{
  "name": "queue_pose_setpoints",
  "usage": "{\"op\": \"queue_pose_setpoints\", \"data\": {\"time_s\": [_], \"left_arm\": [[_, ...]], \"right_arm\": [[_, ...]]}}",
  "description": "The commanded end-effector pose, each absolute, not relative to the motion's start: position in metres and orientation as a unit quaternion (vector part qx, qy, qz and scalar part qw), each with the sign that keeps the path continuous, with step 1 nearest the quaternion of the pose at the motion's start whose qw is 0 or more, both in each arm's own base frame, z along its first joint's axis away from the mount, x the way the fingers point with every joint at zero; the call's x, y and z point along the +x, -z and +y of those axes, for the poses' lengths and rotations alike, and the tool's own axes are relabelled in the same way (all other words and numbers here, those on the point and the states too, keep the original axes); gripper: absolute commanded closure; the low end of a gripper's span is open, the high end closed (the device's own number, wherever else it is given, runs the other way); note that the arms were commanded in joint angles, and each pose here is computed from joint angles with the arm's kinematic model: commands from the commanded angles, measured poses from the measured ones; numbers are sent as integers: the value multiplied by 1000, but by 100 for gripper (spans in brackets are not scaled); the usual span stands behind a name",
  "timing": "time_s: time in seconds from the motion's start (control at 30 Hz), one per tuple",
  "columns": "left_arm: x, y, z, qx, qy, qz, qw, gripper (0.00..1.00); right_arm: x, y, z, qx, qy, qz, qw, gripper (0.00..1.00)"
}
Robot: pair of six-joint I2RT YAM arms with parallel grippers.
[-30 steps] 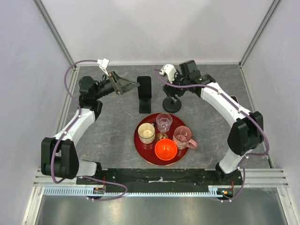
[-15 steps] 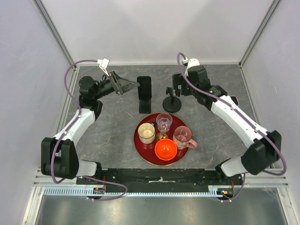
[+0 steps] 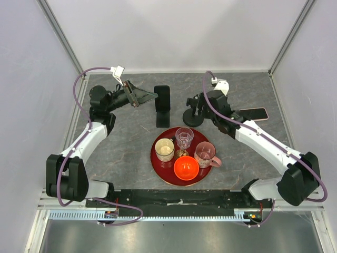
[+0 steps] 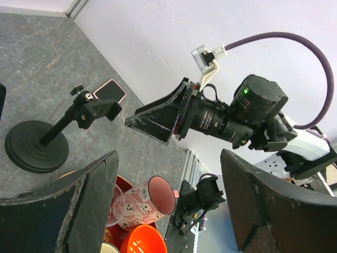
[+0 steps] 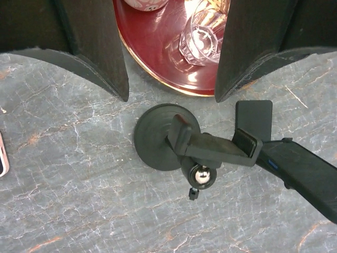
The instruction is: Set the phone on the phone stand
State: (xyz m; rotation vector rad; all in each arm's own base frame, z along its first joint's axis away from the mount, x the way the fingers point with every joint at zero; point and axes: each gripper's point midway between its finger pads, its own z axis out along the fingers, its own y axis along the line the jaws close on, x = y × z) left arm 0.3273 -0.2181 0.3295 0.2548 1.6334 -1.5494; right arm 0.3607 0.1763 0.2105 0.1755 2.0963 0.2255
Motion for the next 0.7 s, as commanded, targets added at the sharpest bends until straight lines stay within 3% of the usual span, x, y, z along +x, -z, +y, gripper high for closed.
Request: {"op": "queue_pose_setpoints", "data": {"time_s": [0.0, 0.17, 0.4, 0.67], "left_arm": [[322, -343, -221, 126, 627, 639, 427, 16], [323, -342, -222, 126, 627, 640, 426, 16], [323, -341, -222, 125, 627, 641, 426, 16], [322, -342, -222, 126, 627, 640, 426, 16]], "right_arm": [[368, -226, 176, 91, -76, 838, 532, 28], [376, -219, 186, 74, -60, 838, 537, 35], [389, -218, 189, 72, -43, 835, 544, 55], [395, -221, 193, 41, -41, 826, 560, 56]]}}
